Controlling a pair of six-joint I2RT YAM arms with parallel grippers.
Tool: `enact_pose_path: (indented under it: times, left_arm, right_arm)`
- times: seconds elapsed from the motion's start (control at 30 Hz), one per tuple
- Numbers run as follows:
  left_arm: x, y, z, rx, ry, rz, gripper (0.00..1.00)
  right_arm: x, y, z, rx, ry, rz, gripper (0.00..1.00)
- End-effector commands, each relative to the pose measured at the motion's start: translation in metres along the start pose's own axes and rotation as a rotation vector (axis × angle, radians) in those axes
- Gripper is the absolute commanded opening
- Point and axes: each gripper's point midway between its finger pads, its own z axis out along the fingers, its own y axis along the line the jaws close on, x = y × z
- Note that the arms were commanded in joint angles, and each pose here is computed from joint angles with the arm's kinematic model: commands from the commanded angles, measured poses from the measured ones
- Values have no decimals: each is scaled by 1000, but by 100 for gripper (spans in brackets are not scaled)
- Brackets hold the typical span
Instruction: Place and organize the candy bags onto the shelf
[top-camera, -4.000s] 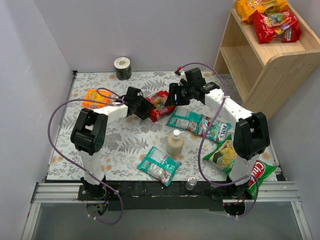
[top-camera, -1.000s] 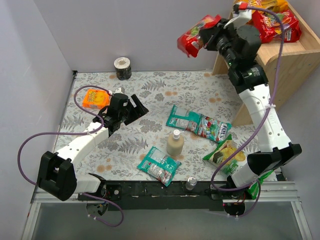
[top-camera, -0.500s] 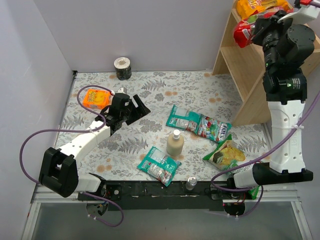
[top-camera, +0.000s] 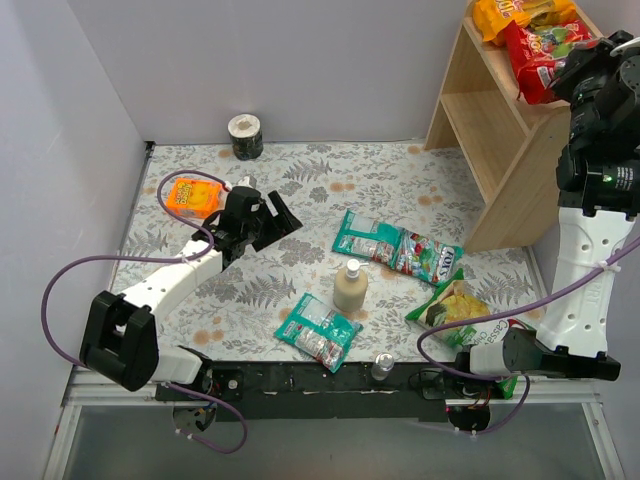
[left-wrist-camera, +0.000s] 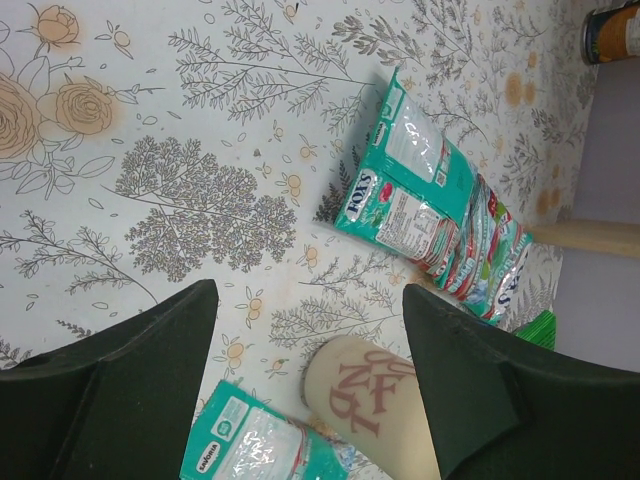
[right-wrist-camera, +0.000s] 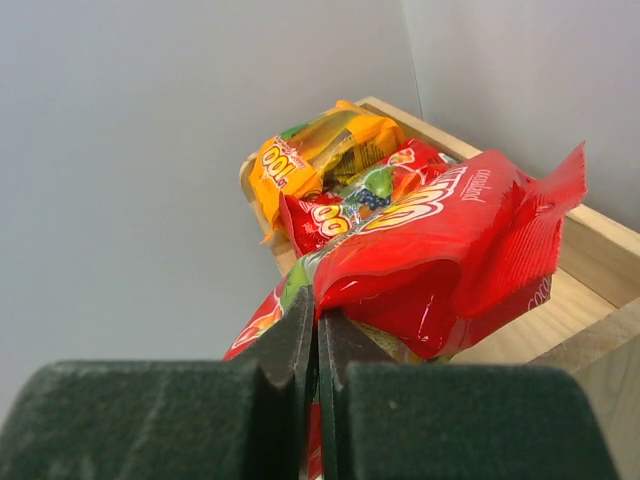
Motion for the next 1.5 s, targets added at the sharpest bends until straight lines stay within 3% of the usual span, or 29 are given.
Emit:
enact_pose_path:
  times: [0.0,0.5,0.93,1.0,1.07,1.13,1.2,1.47]
  left_arm:
    - [-2,-5,1,21,-9,28,74]
    - [0,-7,14,24,17,47,74]
    - [-5,-5,19,5,6,56,75]
    - [-4,-6,20,6,9,56,75]
    - [-5,-7,21,7,8,54,75]
    - [-4,-6,22,5,12,54,75]
    - [-4,-7,23,7,14,52,74]
    - [-2,-8,24,14,27,45,75]
  right_arm:
    - [-51,15,-22,-101,-141,87,1]
    - [-10,-23,35,-119,-21,164,1]
    - [18,-42,54,-89,49,196,1]
    - [14,-42,46,-83,34,187,22]
    - [2,-44,36,-62,-7,177,50]
    - [-4,-45,32,-47,-19,168,58]
    - [-12,-44,28,-40,-34,161,61]
    - [-17,-65,9,100,-56,174,59]
